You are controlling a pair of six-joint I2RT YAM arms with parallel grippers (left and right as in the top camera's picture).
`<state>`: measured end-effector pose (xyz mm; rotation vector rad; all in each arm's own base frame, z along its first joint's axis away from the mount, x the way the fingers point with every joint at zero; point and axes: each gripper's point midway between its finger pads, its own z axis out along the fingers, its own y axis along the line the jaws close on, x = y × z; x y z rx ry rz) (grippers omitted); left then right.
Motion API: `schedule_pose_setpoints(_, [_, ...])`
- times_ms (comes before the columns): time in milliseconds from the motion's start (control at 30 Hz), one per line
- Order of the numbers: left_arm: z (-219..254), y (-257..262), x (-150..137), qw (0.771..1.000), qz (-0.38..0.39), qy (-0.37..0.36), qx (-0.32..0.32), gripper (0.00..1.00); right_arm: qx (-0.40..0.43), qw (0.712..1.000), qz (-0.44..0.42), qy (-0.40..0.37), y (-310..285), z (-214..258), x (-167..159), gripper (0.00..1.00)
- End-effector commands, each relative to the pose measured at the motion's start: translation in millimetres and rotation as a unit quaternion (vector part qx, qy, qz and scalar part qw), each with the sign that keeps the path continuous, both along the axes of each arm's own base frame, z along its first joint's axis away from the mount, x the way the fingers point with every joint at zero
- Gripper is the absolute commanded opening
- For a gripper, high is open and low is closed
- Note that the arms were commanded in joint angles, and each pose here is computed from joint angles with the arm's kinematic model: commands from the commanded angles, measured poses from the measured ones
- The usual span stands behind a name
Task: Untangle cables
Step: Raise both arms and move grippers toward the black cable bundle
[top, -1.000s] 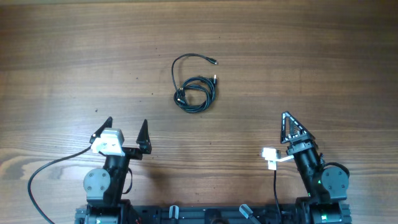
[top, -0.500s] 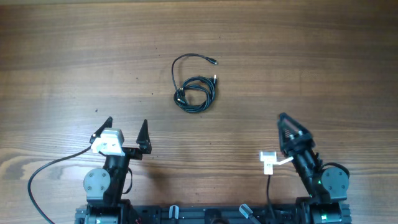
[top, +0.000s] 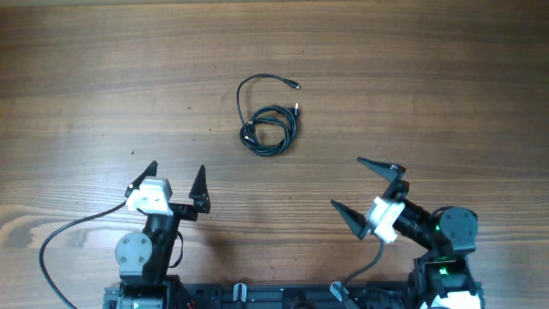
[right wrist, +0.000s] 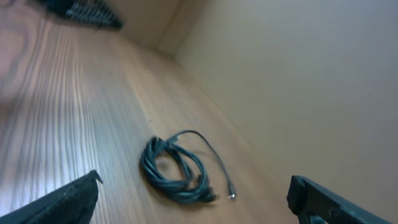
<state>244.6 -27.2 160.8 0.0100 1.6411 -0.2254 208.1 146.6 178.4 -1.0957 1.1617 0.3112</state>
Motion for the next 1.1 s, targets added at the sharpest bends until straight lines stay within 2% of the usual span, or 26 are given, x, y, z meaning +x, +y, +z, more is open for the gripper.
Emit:
schedule_pose_setpoints(0, [10, -4, -1, 0.999, -0.011, 0.003, -0.040, 1.00, 0.134, 0.980, -0.039, 0.140, -15, 44, 18, 1.00])
schedule_pose_setpoints(167, [36, -4, 5, 0.998, -0.010, 0.043, -0.039, 1.00, 0.138, 0.966, -0.052, 0.213, -27, 87, 44, 1.00])
schedule_pose_setpoints(267, [54, -9, 18, 0.996, -0.020, 0.077, -0.041, 1.00, 0.140, 0.959, -0.034, 0.244, -26, 110, 58, 1.00])
schedule_pose_setpoints(433, [96, -16, 50, 0.988, -0.037, 0.142, -0.046, 1.00, 0.157, 0.926, -0.043, 0.340, -28, 124, 86, 1.00])
schedule_pose_setpoints(567, [120, -31, 72, 0.974, -0.079, 0.206, -0.059, 1.00, 0.156, 0.915, -0.050, 0.368, -31, 150, 108, 1.00])
schedule_pose_setpoints(667, [131, -47, 85, 0.953, -0.120, 0.266, -0.079, 1.00, 0.142, 0.912, -0.070, 0.379, -36, 167, 126, 1.00])
schedule_pose_setpoints(733, [137, -57, 94, 0.937, -0.149, 0.300, -0.094, 1.00, 0.129, 0.900, -0.112, 0.400, -47, 170, 147, 1.00])
schedule_pose_setpoints(933, [131, -66, 108, 0.927, -0.175, 0.314, -0.107, 1.00, 0.133, 0.881, -0.116, 0.439, -49, 160, 173, 1.00])
schedule_pose_setpoints(1000, [129, -69, 104, 0.923, -0.183, 0.321, -0.112, 1.00, 0.170, 0.844, -0.127, 0.492, -49, 151, 177, 1.00])
schedule_pose_setpoints(1067, [128, -69, 104, 0.922, -0.182, 0.323, -0.112, 1.00, 0.172, 0.835, -0.140, 0.504, -47, 140, 189, 1.00])
